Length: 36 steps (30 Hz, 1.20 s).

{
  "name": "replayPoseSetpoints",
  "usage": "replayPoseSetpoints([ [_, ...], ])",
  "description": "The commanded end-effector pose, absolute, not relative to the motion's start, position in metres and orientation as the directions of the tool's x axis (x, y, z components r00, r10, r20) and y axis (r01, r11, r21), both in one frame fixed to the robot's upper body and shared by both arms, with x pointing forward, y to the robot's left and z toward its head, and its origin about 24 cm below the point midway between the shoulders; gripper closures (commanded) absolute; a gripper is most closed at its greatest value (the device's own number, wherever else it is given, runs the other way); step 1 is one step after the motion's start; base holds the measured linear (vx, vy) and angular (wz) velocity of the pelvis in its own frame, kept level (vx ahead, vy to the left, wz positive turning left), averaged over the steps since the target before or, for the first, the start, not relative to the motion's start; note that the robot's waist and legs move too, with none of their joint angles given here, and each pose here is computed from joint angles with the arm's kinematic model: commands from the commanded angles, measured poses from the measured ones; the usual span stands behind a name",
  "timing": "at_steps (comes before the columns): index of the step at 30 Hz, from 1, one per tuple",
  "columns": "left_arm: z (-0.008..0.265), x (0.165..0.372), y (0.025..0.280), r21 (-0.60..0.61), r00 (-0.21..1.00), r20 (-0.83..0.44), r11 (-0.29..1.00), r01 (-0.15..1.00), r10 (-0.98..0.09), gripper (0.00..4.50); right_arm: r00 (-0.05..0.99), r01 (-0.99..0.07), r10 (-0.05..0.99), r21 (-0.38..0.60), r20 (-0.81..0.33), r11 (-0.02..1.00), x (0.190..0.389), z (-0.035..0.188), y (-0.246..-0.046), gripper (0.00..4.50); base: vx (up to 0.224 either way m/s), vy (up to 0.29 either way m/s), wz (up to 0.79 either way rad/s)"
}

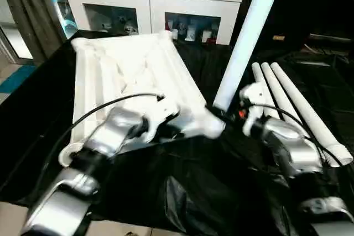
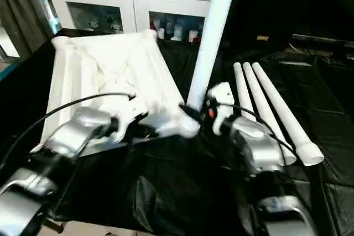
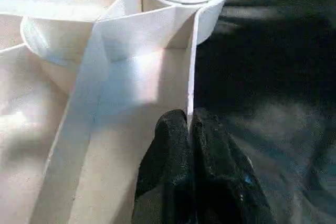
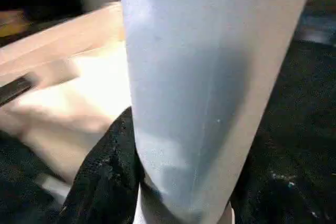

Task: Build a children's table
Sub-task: Rotate leg to tighten

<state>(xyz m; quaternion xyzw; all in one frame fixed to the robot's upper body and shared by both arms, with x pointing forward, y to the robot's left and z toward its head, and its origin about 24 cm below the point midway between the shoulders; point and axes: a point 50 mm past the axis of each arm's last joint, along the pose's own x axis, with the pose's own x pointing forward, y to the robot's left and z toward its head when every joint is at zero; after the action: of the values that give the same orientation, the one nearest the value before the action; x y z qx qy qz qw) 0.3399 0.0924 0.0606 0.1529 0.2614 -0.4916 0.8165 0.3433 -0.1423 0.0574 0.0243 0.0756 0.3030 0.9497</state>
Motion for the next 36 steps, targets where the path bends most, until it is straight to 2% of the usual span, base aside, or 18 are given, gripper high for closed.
replayPoseSetpoints([
  [1, 0.106, 0.360, 0.083, 0.091, 0.513, -0.442, 0.533, 0.841, -0.736, 4.50, 0.788, -0.436, 0.463, 0.162, -0.407, 0.885, 0.324, -0.004, -0.146, 2.63, 0.000, 0.000, 0.00],
  [4, 0.104, 0.363, 0.070, 0.089, 0.554, -0.450, 0.582, 0.808, -0.700, 4.50, 0.828, -0.323, 0.369, 0.180, -0.422, 0.929, 0.334, -0.004, -0.135, 2.63, 0.000, 0.000, 0.00],
  [9, 0.099, 0.366, 0.050, 0.115, 0.631, -0.465, 0.665, 0.738, -0.621, 4.50, 0.855, -0.230, 0.269, 0.139, -0.443, 0.963, 0.345, 0.002, -0.114, 2.63, 0.000, 0.000, 0.00],
  [23, 0.097, 0.365, 0.042, 0.110, 0.638, -0.471, 0.677, 0.728, -0.610, 4.50, 0.855, -0.234, 0.271, 0.138, -0.441, 0.962, 0.347, 0.003, -0.098, 2.63, 0.000, 0.000, 0.00],
  [32, 0.096, 0.366, 0.041, 0.106, 0.628, -0.478, 0.669, 0.735, -0.614, 4.50, 0.854, -0.241, 0.268, 0.118, -0.445, 0.963, 0.349, 0.004, -0.095, 2.63, 0.000, 0.000, 0.00],
  [34, 0.096, 0.366, 0.042, 0.108, 0.628, -0.478, 0.669, 0.735, -0.614, 4.50, 0.855, -0.255, 0.284, 0.126, -0.434, 0.959, 0.350, 0.006, -0.094, 2.07, 0.000, 0.000, 0.00],
  [36, 0.096, 0.366, 0.042, 0.108, 0.628, -0.478, 0.669, 0.735, -0.614, 4.50, 0.856, -0.257, 0.288, 0.129, -0.429, 0.958, 0.350, 0.007, -0.094, 1.84, 0.000, 0.000, 0.00],
])
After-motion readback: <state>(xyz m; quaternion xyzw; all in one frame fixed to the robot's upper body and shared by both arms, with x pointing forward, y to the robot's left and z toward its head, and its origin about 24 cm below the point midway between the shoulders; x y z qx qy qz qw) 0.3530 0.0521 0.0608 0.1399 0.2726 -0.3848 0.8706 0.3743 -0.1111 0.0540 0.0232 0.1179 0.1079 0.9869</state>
